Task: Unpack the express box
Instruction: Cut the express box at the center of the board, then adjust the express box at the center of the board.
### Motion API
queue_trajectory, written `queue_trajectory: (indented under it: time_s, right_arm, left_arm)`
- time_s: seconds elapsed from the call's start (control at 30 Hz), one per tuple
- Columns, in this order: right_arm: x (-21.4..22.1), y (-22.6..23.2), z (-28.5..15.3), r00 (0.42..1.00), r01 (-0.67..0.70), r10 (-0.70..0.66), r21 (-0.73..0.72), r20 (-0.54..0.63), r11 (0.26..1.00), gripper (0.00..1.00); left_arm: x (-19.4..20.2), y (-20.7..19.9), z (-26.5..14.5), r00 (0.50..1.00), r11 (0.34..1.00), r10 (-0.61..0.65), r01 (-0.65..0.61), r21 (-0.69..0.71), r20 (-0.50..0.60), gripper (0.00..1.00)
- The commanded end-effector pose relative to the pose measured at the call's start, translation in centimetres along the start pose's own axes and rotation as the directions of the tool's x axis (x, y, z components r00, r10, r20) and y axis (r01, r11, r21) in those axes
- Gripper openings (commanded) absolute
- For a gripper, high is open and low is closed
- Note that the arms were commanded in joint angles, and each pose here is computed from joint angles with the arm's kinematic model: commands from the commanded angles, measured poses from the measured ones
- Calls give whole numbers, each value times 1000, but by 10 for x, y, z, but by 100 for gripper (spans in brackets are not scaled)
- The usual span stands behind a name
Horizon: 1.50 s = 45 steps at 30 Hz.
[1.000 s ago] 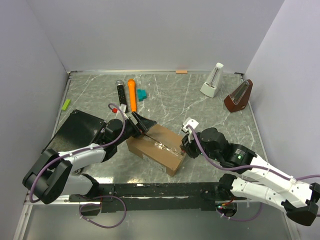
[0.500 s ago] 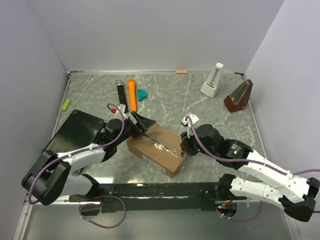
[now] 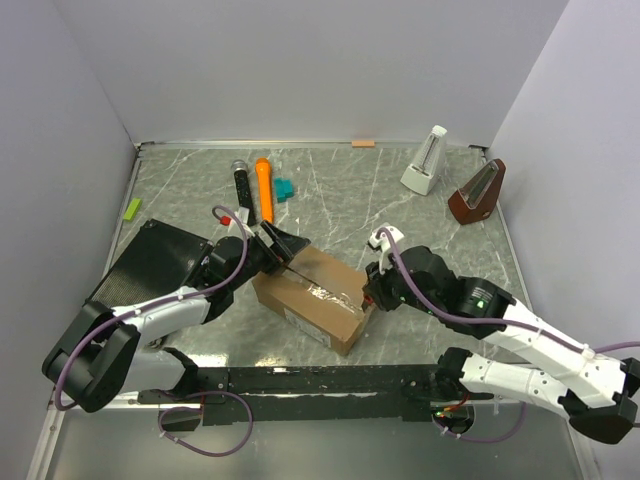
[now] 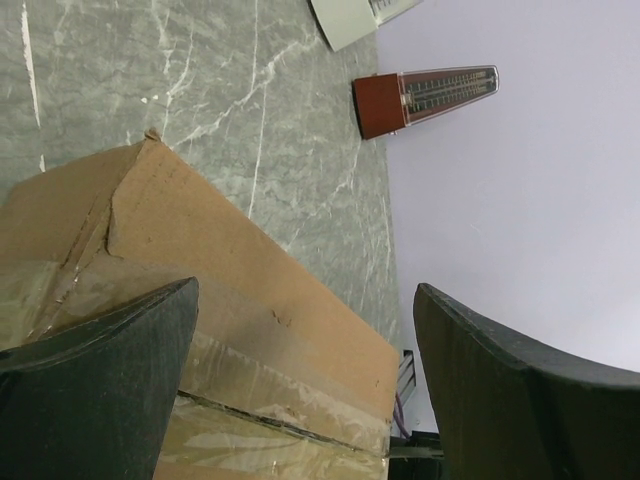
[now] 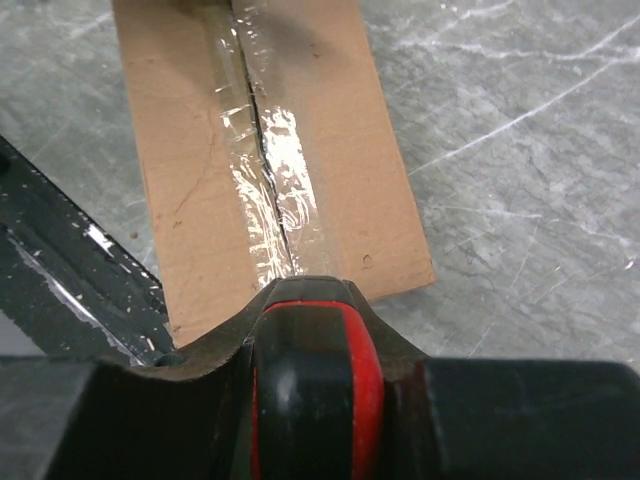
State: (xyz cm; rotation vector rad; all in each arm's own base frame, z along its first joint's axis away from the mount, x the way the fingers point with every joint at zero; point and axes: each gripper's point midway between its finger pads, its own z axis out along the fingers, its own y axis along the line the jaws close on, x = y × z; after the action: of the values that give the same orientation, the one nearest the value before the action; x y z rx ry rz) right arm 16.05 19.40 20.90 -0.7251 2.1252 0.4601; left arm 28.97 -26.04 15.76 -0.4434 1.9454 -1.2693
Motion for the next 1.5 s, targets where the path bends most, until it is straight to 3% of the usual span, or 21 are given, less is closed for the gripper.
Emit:
queue_trajectory:
  time_s: [0.0,0.23,0.43,0.7,1.0,1.13,1.23,1.3,1.47]
  right_arm:
    - [22,-12,-30,990,100,-99,6,-100,995,0]
    - [17,-4,-39,990,134,-137,-65,-38,989,0]
    - [14,-14,-32,997,78,-78,13,-16,997,0]
    - [27,-46,-2,982,-162,180,219,-62,962,0]
    - [37,-51,12,930,-324,356,247,-96,913,0]
    - [53,-56,18,901,-367,413,278,-131,888,0]
    - [65,-58,25,871,-421,472,292,-132,858,0]
    - [71,-59,31,850,-459,512,302,-126,835,0]
    - [89,-55,52,800,-525,583,308,-138,793,0]
  left_arm:
    - [9,86,-11,998,954,51,-55,-293,-21,95]
    - [9,88,-9,998,952,52,-57,-301,-25,95]
    - [5,79,-9,998,960,67,-69,-270,-15,96]
    - [-24,-6,-6,978,978,207,-207,-31,21,99]
    - [-46,-57,-18,955,955,286,-291,63,81,97]
    - [-58,-29,-28,950,953,295,-285,-101,105,97]
    - [-80,21,-44,948,914,270,-199,-352,166,97]
    - [-83,53,-56,957,882,238,-140,-450,168,97]
    - [-78,85,-65,972,905,143,-53,-422,186,97]
